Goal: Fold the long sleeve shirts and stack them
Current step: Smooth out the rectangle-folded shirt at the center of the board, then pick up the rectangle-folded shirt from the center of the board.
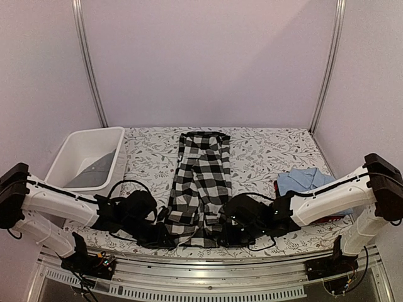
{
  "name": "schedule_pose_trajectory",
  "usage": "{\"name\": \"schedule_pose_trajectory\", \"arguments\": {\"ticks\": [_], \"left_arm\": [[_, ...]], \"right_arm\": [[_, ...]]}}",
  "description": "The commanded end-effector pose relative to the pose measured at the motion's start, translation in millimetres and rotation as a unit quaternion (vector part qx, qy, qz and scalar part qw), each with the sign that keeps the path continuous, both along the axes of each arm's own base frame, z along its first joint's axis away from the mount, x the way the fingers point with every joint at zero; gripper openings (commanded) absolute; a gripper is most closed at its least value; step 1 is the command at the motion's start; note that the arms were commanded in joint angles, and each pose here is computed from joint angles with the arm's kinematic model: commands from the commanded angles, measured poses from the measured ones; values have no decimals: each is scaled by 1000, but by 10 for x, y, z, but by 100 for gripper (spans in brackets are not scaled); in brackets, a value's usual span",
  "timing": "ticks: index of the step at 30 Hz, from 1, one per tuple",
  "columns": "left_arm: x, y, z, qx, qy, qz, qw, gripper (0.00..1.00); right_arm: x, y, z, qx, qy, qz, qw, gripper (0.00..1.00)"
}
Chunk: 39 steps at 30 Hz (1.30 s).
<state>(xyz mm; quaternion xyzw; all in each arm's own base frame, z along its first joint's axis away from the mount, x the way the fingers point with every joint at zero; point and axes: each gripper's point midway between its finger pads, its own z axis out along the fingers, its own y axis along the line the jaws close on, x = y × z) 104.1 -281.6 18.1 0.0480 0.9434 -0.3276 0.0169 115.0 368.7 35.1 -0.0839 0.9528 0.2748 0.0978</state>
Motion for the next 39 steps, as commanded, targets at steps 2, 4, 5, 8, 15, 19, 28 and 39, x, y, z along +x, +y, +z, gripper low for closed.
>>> {"name": "schedule_pose_trajectory", "arguments": {"ticks": [2,4,5,8,15,19,28,39], "left_arm": [[-17,-57,416,-18,-25,-13,999,22],[60,-27,569,-16,-49,-5,999,25],[107,4,621,-12,-60,0,998,27],[320,132,702,-1,-81,20,997,31],[904,350,619,-3,-94,46,995,40],[1068,349,487,2,-89,31,996,41],[1140,285,211,11,-68,20,997,42],[1117,289,-21,21,-44,25,998,36]], "right_arm": [[-13,-42,443,44,-23,-7,999,29],[67,-139,544,50,-45,-24,997,40],[102,-180,608,58,-49,-28,997,45],[225,-303,618,65,-48,-41,996,54],[543,-490,531,119,-36,-48,991,66],[658,-530,457,137,-37,-40,989,68],[737,-445,182,140,-16,-20,990,68],[763,-384,-125,128,14,-35,991,61]]}}
